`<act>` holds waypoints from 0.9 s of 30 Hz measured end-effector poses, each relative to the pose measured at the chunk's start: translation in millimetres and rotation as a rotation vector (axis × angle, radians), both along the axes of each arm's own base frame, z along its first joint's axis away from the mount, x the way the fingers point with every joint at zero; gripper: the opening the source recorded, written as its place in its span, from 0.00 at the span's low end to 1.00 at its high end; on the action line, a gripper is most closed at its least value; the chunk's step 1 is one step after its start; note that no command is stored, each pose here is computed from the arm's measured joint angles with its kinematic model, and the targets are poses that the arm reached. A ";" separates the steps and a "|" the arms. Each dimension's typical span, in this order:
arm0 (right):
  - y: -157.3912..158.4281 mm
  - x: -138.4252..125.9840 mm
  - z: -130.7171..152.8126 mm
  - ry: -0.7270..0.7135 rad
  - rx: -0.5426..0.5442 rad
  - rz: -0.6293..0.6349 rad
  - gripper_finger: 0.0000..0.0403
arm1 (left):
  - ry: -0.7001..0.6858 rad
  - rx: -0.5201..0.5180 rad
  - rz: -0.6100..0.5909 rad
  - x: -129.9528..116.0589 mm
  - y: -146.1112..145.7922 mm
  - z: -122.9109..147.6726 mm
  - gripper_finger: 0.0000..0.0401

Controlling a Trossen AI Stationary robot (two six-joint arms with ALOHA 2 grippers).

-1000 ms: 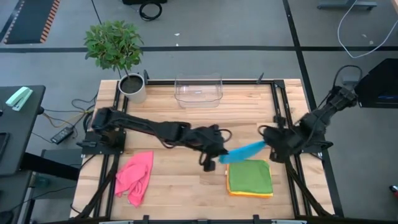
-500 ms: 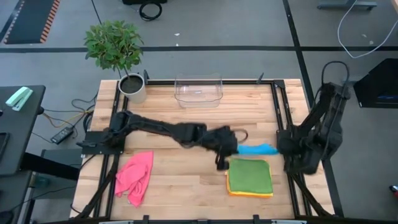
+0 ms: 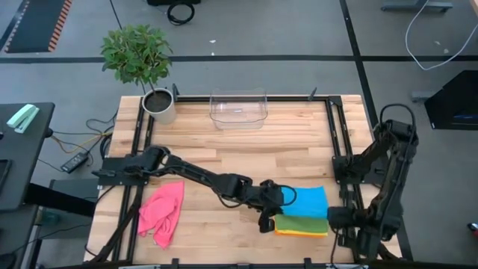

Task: Fold microfiber towels
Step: Stack the blue towel on the green towel

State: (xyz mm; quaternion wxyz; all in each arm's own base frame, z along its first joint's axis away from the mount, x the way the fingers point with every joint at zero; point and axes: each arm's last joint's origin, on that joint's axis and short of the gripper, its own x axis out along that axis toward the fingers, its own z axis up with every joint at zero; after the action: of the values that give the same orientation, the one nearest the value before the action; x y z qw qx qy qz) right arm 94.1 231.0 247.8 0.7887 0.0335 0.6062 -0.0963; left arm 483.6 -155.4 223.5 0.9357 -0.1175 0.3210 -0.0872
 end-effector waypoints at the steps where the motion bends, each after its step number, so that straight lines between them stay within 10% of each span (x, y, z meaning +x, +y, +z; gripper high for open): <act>1: 4.1 1.5 -1.7 -0.009 0.023 0.000 0.01 | 0.005 -0.019 -0.003 -0.3 -1.4 -0.3 0.02; 11: 25.1 11.2 -23.4 -0.030 0.042 0.000 0.01 | 0.061 -0.104 -0.090 -3.2 -13.7 -7.8 0.03; 27: 22.7 10.1 -8.4 -0.042 0.153 0.008 0.21 | 0.104 -0.166 -0.097 0.2 5.0 -1.5 0.35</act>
State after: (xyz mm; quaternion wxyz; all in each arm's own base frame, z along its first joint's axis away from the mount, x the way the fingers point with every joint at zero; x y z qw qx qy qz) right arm 104.2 253.8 239.4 0.7966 0.0934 0.5955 -0.0458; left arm 483.8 -150.4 222.0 0.8995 -0.1834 0.3662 -0.1524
